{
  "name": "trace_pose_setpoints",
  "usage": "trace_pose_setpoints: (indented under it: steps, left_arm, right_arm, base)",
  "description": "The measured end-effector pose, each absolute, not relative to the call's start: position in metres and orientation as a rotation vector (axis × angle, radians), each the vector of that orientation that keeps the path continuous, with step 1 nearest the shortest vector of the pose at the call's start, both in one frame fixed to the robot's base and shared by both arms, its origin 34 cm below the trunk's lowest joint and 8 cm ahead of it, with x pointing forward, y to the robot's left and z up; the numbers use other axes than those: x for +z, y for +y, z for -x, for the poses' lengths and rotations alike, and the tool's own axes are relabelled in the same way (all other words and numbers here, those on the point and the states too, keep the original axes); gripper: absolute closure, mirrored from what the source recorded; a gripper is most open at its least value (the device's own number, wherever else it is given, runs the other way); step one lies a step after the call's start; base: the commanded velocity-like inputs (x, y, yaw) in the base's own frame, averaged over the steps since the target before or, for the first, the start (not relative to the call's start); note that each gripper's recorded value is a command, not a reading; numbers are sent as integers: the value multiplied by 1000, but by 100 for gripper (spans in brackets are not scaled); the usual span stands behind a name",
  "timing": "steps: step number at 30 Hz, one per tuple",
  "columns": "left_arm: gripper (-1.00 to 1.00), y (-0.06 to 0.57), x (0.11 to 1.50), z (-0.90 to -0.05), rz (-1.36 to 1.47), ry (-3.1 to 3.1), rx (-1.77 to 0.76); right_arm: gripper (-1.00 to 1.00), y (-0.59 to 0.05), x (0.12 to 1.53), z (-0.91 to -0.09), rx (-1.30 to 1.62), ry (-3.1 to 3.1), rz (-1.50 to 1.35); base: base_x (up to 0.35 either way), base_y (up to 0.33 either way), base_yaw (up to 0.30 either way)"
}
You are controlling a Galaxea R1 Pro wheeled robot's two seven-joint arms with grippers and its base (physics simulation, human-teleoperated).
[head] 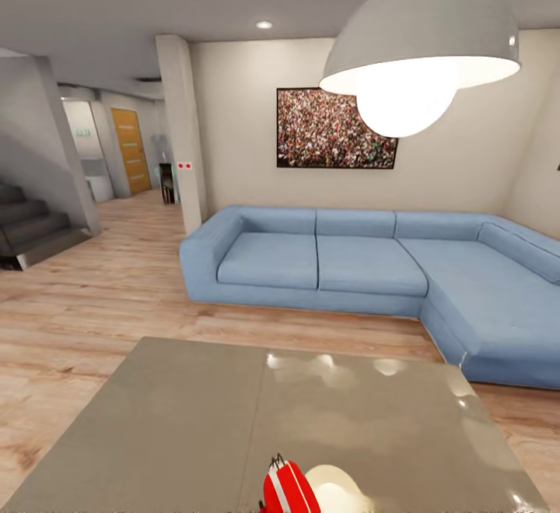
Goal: Turn on the radio receiver that's on the table in the living room.
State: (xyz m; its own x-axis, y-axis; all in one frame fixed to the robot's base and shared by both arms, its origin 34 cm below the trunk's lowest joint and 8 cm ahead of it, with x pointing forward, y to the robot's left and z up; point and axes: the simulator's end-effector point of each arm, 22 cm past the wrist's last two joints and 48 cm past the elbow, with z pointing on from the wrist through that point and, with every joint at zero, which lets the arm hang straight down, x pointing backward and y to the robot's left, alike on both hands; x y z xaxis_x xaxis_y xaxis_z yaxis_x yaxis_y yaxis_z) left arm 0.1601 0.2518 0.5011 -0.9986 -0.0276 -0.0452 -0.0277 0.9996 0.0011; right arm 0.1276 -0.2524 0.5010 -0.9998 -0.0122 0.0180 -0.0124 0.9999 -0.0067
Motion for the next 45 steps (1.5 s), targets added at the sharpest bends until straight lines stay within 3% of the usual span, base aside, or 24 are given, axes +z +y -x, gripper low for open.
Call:
trace_pose_setpoints:
  steps: [45]
  left_arm:
    - [-100,252,501,-132,44,3168,4]
  right_arm:
    - [-100,-252,503,-100,10,-3051,-19]
  base:
    - [0,0,0]
